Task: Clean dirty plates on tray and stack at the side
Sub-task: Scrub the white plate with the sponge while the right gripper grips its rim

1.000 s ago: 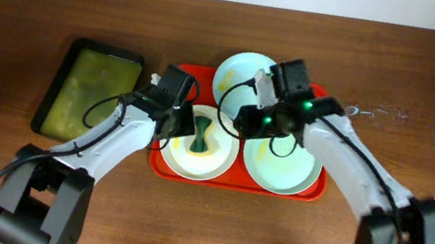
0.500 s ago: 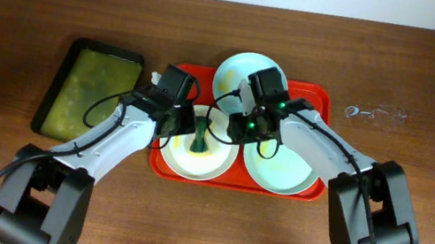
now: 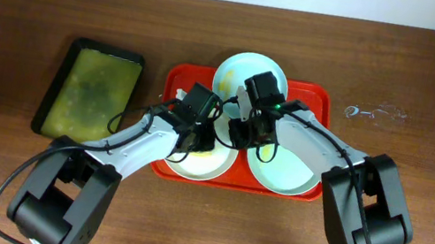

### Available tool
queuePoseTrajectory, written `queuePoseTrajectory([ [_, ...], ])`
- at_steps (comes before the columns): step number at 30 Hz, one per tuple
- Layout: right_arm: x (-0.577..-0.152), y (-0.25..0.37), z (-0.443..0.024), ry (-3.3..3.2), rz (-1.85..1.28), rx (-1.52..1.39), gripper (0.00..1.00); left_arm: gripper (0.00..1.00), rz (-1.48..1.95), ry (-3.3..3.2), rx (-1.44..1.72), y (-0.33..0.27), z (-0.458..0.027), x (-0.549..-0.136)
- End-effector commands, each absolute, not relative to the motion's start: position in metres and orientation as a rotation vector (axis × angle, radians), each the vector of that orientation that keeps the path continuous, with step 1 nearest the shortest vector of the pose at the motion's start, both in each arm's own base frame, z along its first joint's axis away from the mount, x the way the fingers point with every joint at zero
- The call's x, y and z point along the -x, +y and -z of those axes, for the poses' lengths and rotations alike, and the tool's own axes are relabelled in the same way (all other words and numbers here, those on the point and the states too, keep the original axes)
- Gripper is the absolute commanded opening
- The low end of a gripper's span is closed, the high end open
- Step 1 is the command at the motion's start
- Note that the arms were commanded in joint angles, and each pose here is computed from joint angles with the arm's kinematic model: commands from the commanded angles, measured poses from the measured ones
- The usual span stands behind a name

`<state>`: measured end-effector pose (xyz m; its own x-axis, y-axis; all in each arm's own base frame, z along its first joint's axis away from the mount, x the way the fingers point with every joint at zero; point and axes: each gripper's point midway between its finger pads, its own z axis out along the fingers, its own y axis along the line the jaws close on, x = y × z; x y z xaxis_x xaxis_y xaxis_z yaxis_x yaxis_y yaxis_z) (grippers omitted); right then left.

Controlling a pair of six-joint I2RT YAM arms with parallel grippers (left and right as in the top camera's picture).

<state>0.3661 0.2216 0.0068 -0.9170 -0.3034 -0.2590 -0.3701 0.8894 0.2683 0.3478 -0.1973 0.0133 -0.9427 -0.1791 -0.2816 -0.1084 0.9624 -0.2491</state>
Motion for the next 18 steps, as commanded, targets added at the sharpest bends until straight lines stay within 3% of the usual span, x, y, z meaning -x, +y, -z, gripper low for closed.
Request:
queuePoseTrajectory([
  [1,-0.361,0.217,0.007,2.880,-0.428,0.523,0.22,0.17,0.272,2.804,0.222,-0.192,-0.007,-0.348],
  [3,-0.361,0.217,0.007,2.880,-0.428,0.523,0.22,0.00,0.255,2.791,0.228,-0.189,-0.008,-0.351],
  [6,-0.361,0.217,0.007,2.880,-0.427,0.523,0.22,0.00,0.167,2.766,0.244,-0.178,-0.009,-0.355],
  [9,-0.361,0.217,0.007,2.879,-0.422,0.523,0.22,0.00,-0.096,2.734,0.520,-0.129,-0.007,-0.347],
  [12,-0.361,0.217,0.007,2.879,-0.422,0.523,0.22,0.00,-0.194,2.680,0.560,-0.105,-0.033,-0.350],
  [14,-0.361,0.217,0.007,2.879,-0.423,0.522,0.22,0.00,-0.138,2.629,0.562,-0.107,-0.059,-0.353],
  [18,-0.362,0.218,0.007,2.875,-0.424,0.523,0.22,0.00,0.236,2.720,0.524,-0.160,-0.047,-0.356],
])
